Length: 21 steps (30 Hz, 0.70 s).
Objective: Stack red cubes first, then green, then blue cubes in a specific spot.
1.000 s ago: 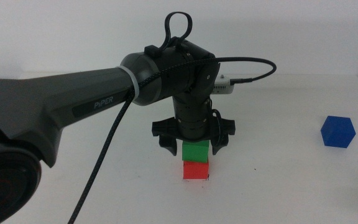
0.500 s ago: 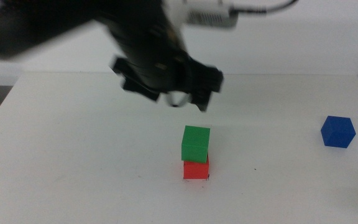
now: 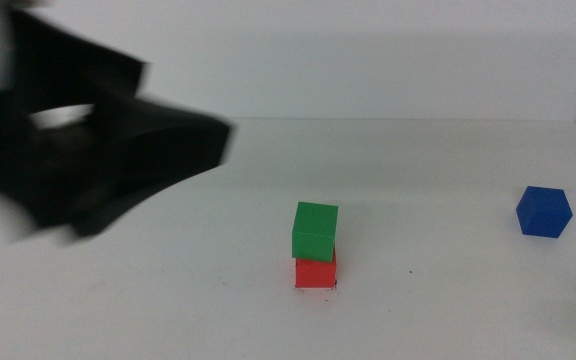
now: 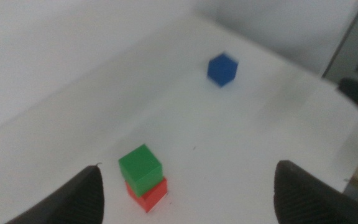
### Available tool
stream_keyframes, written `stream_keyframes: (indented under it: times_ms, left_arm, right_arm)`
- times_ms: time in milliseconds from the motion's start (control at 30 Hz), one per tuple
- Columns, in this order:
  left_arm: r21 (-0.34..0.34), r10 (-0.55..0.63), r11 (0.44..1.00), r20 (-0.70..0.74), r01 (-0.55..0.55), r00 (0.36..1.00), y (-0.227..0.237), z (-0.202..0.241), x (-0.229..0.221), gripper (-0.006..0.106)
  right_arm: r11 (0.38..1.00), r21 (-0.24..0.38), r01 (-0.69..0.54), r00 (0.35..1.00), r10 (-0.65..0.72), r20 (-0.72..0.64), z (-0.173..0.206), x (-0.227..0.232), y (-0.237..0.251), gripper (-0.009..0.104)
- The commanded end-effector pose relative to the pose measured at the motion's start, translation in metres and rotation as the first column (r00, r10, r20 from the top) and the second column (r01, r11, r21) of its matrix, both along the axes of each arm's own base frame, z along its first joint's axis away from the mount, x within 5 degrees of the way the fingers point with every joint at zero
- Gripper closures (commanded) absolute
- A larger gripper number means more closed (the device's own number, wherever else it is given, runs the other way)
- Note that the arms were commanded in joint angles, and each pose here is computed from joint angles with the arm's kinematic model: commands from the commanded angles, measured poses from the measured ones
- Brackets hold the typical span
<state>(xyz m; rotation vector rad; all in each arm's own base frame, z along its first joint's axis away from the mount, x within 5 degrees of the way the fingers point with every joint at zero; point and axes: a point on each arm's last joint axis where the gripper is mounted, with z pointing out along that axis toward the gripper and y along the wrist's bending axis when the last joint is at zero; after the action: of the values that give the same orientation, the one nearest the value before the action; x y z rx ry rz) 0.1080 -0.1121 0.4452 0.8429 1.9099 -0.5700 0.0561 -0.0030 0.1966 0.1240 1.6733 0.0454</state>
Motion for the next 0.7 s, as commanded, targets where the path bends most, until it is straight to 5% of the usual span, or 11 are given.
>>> stream_keyframes:
  times_ms: [0,667]
  left_arm:
    - [-0.065,-0.016,0.998,0.046,0.019,0.999,0.014,0.000,-0.019,0.007]
    - [-0.124,-0.023,0.992,0.063,0.031,0.998,0.020,0.003,-0.029,0.007]
  right_arm:
    - [1.000,-0.017,0.003,1.000,-0.002,0.011,0.000,0.000,0.000,0.002]
    - [0.999,-0.041,0.000,0.999,0.001,0.043,0.003,0.000,0.000,0.002]
